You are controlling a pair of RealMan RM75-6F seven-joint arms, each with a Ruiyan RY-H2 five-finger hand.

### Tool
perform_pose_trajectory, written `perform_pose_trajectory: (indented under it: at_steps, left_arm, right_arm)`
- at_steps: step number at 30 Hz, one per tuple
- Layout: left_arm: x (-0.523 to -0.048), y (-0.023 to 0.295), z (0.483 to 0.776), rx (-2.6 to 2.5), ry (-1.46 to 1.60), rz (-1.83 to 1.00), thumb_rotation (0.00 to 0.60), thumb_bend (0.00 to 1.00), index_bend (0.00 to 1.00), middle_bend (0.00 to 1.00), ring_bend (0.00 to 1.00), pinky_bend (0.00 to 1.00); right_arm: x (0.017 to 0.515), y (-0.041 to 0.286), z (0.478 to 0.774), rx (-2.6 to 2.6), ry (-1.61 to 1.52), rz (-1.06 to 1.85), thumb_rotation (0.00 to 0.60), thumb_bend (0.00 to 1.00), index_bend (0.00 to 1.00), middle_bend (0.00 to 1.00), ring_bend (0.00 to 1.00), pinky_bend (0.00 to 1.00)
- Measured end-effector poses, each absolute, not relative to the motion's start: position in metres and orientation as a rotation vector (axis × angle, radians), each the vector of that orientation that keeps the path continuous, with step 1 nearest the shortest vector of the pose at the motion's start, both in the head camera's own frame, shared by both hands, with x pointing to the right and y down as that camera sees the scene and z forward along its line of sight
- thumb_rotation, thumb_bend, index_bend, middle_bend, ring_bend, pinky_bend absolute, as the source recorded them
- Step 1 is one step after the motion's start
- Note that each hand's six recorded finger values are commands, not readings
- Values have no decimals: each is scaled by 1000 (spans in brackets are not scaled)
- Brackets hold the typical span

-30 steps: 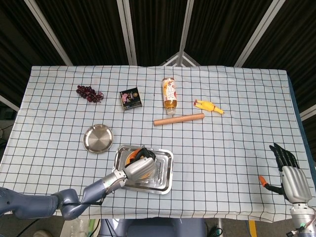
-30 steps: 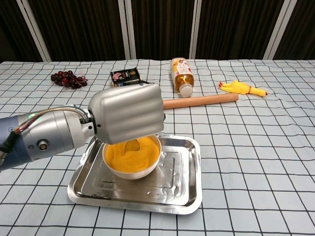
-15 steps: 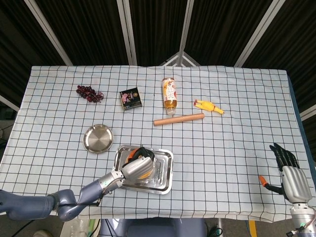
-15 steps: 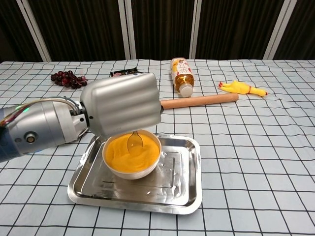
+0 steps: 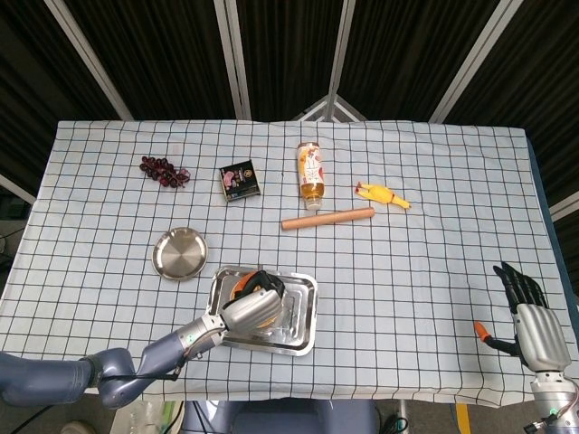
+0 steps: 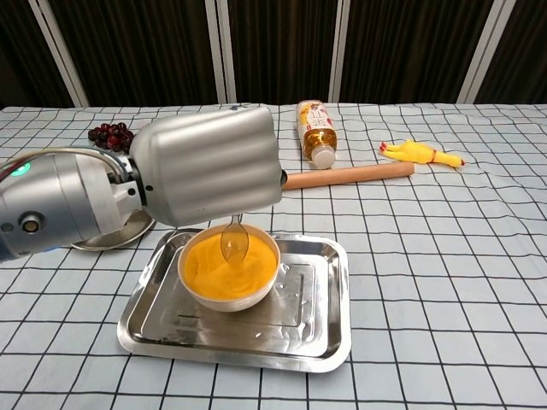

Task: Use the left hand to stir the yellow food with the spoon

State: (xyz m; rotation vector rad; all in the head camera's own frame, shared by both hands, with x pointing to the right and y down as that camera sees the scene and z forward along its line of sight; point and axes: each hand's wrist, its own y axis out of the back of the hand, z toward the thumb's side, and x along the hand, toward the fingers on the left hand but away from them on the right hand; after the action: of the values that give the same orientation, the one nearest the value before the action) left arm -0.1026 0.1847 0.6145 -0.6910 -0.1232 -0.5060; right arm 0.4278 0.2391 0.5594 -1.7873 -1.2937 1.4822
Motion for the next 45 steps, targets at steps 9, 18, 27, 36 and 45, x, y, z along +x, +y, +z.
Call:
perform_pose_trajectory:
  at_steps: [9,18,27,36,45]
  left_arm:
    - [-90,197,628,-705,-141,-503,600,563,785,1000,1000,1000]
    - [-92,197,637,-701,-158,-522,600,562,786,1000,1000,1000]
    - [-109,185,638,-662,-185,-557,600,554,790,1000,1000,1000]
    - [-124,172,646,-638,-207,-607,600,554,790,1000,1000,1000]
    - [-109,184,632,-715,-121,-574,600,554,791,1000,1000,1000]
  right_arm:
    - [429,239,559,-1788,-1300,1481,600,339,0,0,0,0]
    - [429,239,559,-1790,-1298,1480,600,339,0,0,0,0]
    - [428,239,559,-1790,-1293,1480,600,339,0,0,0,0]
    - [428,239,559,-1788,-1296,1481,600,339,0,0,0,0]
    - [428,239,559,-1788,-1299,1478,600,339,0,0,0,0]
